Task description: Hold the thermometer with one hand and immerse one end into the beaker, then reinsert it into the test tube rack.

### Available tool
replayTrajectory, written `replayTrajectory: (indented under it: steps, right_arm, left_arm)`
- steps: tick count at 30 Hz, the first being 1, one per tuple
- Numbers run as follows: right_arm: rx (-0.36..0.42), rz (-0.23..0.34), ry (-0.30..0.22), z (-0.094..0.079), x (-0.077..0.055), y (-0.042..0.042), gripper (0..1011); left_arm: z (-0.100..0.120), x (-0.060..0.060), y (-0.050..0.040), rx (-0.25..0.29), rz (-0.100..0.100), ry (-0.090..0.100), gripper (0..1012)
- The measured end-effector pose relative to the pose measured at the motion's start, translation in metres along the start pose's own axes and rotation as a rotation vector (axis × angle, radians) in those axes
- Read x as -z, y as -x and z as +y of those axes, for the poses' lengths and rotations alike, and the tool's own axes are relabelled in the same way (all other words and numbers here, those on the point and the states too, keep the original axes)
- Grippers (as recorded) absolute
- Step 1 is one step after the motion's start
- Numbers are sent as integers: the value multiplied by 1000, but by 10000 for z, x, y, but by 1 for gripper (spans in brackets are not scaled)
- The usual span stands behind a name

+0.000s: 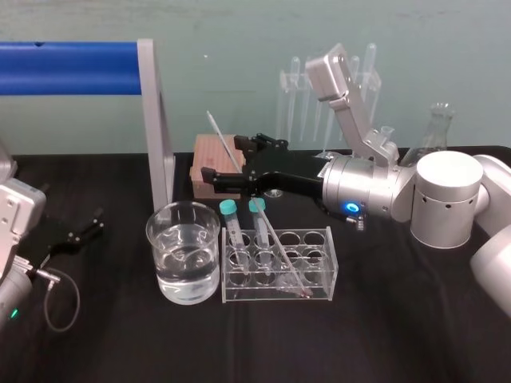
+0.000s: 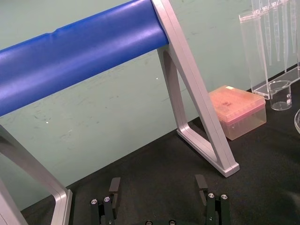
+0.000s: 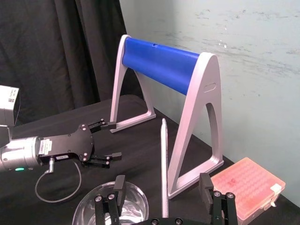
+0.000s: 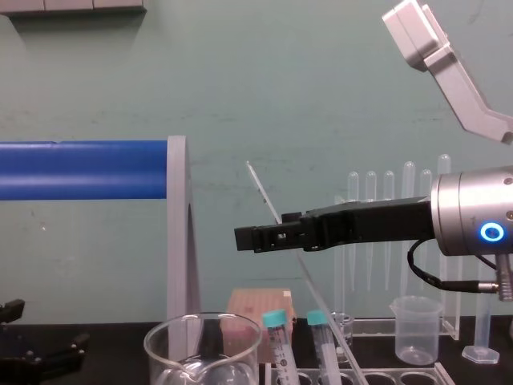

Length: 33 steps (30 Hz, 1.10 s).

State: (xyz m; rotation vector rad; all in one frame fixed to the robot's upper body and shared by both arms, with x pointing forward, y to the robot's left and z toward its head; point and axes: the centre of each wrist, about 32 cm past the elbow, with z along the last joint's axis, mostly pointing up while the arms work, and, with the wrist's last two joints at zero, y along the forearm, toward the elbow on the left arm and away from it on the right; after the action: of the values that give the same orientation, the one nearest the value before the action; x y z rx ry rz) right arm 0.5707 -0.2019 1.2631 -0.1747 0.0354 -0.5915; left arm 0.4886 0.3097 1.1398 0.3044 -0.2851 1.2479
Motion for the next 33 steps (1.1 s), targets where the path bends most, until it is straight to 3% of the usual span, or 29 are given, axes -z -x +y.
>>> replayTrajectory:
  steps: [7, 15, 18, 33]
  right_arm:
    - [0, 1, 1, -3, 1, 0, 907]
    - [-1, 2, 1, -5, 2, 1, 692]
    - [-1, 2, 1, -6, 3, 1, 548]
    - [0, 2, 2, -8, 4, 0, 91]
  left_arm:
    - [0, 0, 0, 0, 0, 0, 1008]
    - [0, 0, 0, 0, 0, 0, 1008]
    - [0, 0, 0, 0, 0, 0, 1008]
    - [0, 0, 0, 0, 0, 0, 1008]
